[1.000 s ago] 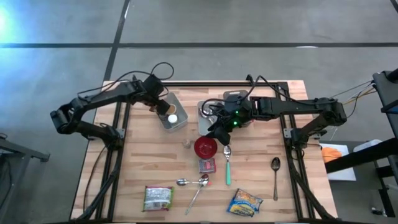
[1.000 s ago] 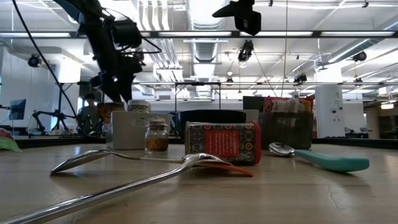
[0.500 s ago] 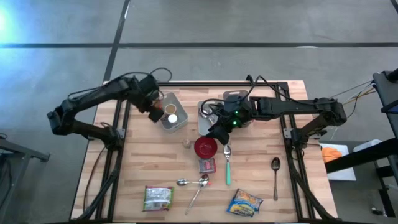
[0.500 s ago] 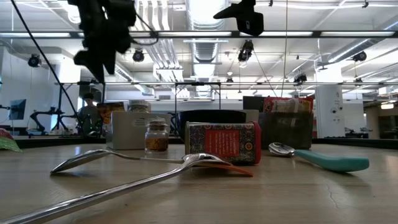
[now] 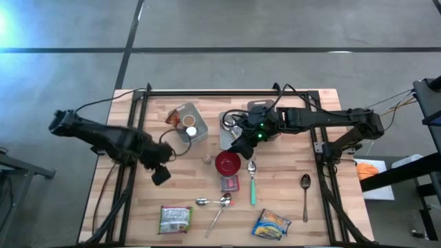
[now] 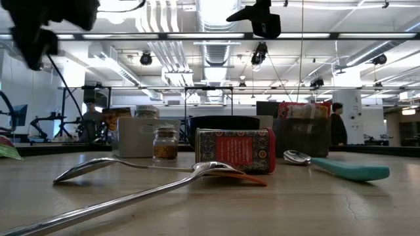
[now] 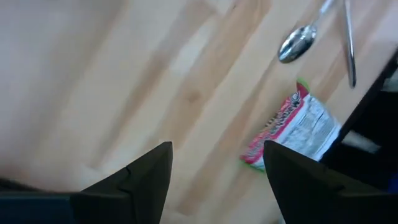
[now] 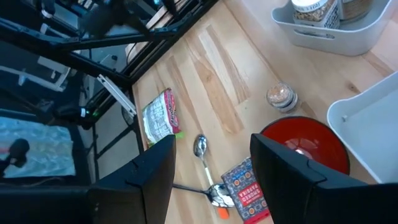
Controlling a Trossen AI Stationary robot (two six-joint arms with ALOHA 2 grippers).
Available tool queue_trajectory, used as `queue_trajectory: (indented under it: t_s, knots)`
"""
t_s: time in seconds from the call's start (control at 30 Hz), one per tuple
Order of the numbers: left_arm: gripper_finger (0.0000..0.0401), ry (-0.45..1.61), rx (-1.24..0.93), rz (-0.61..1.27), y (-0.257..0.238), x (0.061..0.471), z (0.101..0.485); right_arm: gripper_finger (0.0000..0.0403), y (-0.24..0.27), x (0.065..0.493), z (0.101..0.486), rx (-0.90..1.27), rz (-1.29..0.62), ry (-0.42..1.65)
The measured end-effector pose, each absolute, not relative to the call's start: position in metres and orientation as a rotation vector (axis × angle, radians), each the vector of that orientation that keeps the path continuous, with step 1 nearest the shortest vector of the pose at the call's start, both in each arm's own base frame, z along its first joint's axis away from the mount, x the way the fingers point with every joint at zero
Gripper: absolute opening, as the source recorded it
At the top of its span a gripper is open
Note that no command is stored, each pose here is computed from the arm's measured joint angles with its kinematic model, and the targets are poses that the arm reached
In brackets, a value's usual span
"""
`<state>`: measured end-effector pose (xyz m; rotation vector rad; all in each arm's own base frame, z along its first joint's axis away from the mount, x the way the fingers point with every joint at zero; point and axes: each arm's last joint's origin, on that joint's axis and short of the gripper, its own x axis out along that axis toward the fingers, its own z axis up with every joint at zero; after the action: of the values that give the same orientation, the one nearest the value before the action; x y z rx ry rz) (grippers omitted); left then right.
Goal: Pick & Place Food Item
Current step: Put the yellow noodle pack into the black bin
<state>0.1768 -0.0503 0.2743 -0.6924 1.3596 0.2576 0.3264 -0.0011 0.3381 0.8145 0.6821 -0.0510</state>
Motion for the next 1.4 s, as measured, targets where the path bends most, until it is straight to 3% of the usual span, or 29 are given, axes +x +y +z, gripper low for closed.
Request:
queue_trajectory:
  t_s: [0.27, 0.6, 0.87, 1.4]
  knots:
    - [0.0253, 1.381, -1.01, 0.405, -0.088, 0.167, 0.238, 0.0203, -0.002, 0.327, 0.338, 0.833, -0.073, 0.676]
    - [0.0253, 1.455, -1.25, 0.42, -0.112, 0.157, 0.207, 0.0203, -0.001, 0.326, 0.337, 0.794, -0.062, 0.687]
    - [0.0253, 1.389, -1.402, 0.387, -0.126, 0.151, 0.18, 0.0203, 0.007, 0.326, 0.337, 0.747, -0.009, 0.7]
    - [0.0253, 1.408, -1.394, 0.471, -0.142, 0.155, 0.146, 0.0203, 0.01, 0.325, 0.338, 0.774, -0.008, 0.702]
